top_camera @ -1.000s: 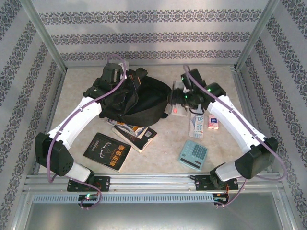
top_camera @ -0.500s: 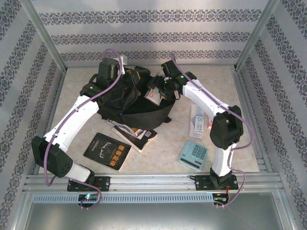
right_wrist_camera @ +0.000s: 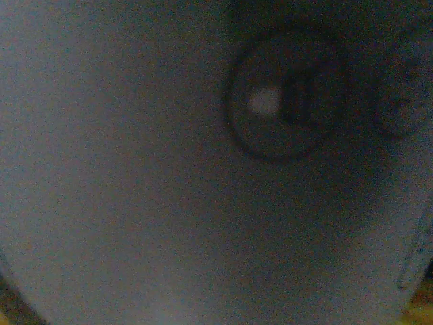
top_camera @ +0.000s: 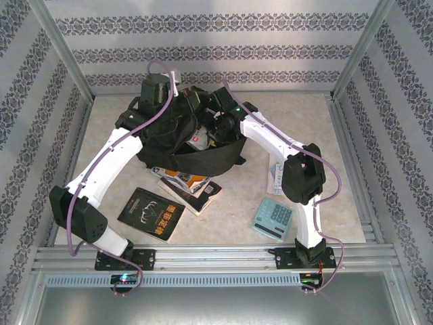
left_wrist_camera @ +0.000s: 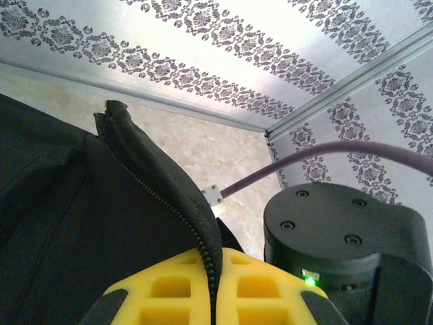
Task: Pack the student bag
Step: Place the pencil case in the student bag.
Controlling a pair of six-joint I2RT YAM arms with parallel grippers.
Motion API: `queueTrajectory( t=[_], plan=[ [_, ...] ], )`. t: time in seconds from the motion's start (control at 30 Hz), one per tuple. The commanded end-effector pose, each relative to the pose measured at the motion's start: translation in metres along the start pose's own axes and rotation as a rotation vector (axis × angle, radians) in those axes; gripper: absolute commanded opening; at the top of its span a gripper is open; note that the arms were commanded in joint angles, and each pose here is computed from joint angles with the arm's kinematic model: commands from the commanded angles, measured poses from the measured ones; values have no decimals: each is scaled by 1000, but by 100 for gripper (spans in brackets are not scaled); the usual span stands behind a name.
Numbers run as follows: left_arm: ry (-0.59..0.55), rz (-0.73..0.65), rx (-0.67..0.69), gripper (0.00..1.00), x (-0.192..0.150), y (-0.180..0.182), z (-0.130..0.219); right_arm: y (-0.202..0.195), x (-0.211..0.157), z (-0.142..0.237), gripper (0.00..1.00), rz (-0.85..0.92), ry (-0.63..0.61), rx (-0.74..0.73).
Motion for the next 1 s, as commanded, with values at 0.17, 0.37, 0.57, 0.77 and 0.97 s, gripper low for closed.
queueTrajectory(
  t=[0.17, 0.37, 0.57, 0.77, 0.97],
  plan=[
    [-142, 26, -225, 0, 44, -52, 12, 16, 1, -18, 78, -16, 91, 73],
    [-147, 18, -257, 0, 45, -60, 17, 47, 15, -22, 94, 87, 64, 180],
    [-144, 3, -252, 0, 43, -59, 20, 59, 19, -17, 98, 125, 36, 245],
    [-136, -4, -227, 0, 39, -52, 18, 60, 18, -9, 94, 148, 18, 272],
    [-115, -23, -154, 0, 28, -33, 13, 59, 12, 24, 80, 229, -20, 267]
  ],
)
Point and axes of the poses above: each hand's point on the last joint's axis, 136 mm out from that joint toward the fingers, its own z axis back along the fingers, its own y axis along the line the jaws close on, x = y × z, the point moved 5 cm from there along z, back along the fingers
